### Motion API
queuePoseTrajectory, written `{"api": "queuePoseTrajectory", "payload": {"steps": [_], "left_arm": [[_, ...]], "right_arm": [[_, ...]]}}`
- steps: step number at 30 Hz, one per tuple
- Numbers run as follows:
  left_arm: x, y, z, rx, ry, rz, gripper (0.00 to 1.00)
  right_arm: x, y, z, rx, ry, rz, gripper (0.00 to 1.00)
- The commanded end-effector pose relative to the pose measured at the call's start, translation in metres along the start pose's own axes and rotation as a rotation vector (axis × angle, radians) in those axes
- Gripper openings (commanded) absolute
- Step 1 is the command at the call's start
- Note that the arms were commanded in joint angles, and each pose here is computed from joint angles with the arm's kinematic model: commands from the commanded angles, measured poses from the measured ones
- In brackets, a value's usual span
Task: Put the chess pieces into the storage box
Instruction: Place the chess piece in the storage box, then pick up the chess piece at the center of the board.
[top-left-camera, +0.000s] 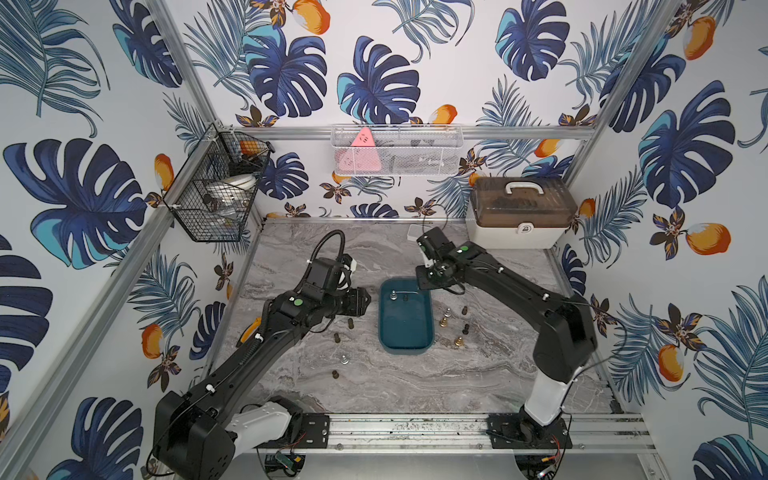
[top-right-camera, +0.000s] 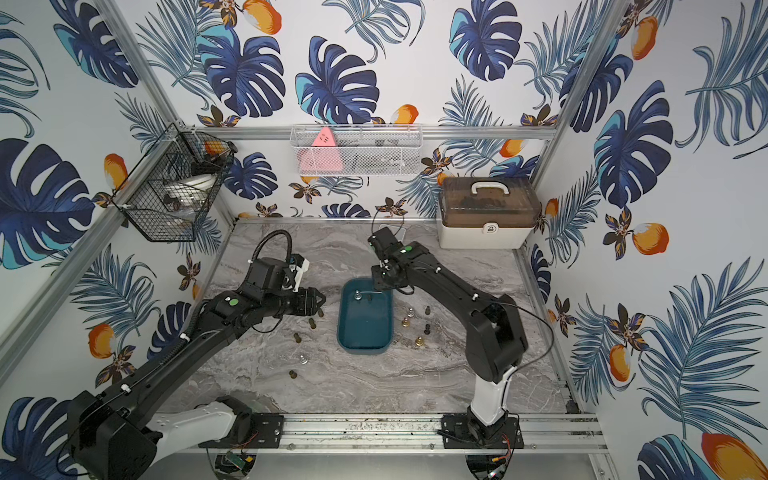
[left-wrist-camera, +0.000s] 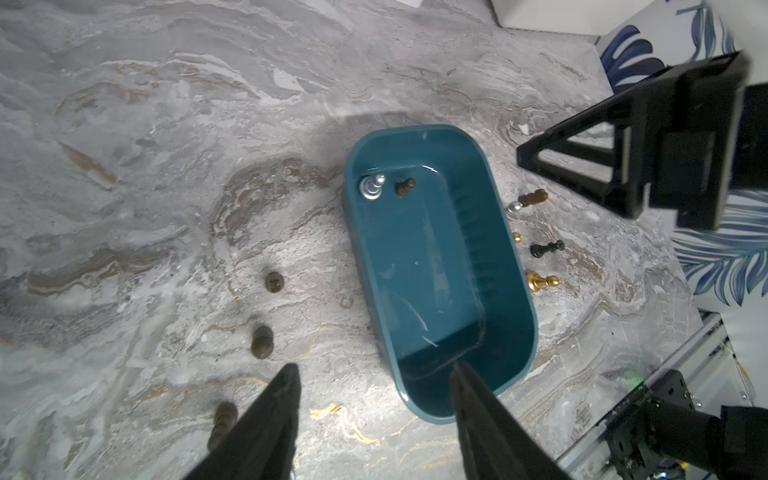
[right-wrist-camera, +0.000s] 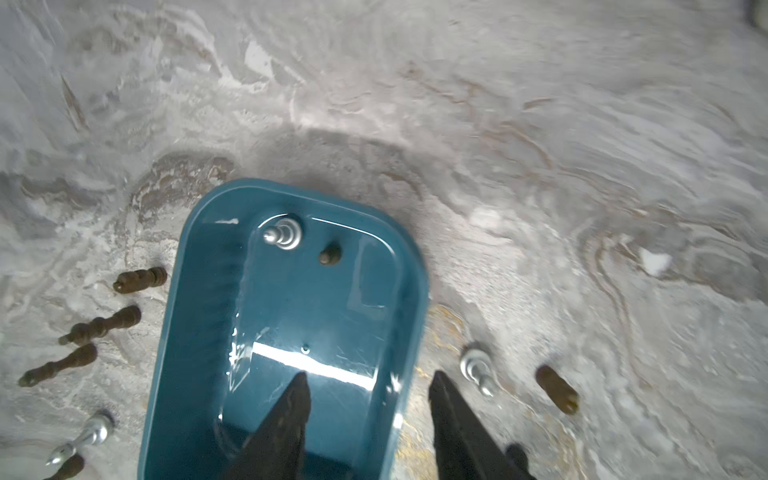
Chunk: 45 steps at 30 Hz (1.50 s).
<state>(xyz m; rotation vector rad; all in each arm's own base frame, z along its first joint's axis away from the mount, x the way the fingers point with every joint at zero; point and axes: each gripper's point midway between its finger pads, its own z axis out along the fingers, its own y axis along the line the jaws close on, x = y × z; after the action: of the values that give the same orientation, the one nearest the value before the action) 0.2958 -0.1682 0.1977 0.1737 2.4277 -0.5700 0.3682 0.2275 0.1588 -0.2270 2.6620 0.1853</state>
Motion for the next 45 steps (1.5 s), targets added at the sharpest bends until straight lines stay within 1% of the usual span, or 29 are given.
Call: {"api": "queuePoseTrajectory", "payload": {"steps": [1,3,5,7,9,11,15,24,28,41,45], "left_arm": [[0.002,-0.026,0.004,-0.009,0.017,0.147,0.61],[0.013,-0.052,0.013,0.037,0.059,0.236,0.6],[0.026,-0.077,0.021,0.149,0.107,0.278,0.6],[0.037,-0.092,0.026,0.212,0.142,0.302,0.61],[0.045,-0.099,0.028,0.231,0.166,0.341,0.6],[0.051,-0.102,0.03,0.23,0.185,0.37,0.6],[0.053,-0.104,0.029,0.235,0.178,0.377,0.61],[0.057,-0.1,0.031,0.209,0.186,0.382,0.61],[0.056,-0.1,0.032,0.205,0.186,0.384,0.61],[0.062,-0.1,0.038,0.197,0.215,0.379,0.61],[0.062,-0.1,0.039,0.19,0.213,0.38,0.61]], "right_arm": [[0.008,-0.039,-0.01,-0.002,0.0,0.122,0.49],[0.019,-0.067,-0.01,0.043,0.023,0.16,0.49],[0.032,-0.085,-0.003,0.069,0.059,0.176,0.49],[0.042,-0.088,0.003,0.077,0.098,0.168,0.49],[0.049,-0.087,0.011,0.075,0.124,0.168,0.49],[0.053,-0.077,0.02,0.049,0.141,0.159,0.49],[0.057,-0.061,0.041,0.041,0.176,0.128,0.48],[0.057,-0.066,0.072,0.104,0.211,0.108,0.43],[0.061,-0.064,0.079,0.102,0.226,0.104,0.39],[0.074,-0.066,0.09,0.124,0.254,0.097,0.34],[0.074,-0.065,0.093,0.125,0.256,0.096,0.28]]}}
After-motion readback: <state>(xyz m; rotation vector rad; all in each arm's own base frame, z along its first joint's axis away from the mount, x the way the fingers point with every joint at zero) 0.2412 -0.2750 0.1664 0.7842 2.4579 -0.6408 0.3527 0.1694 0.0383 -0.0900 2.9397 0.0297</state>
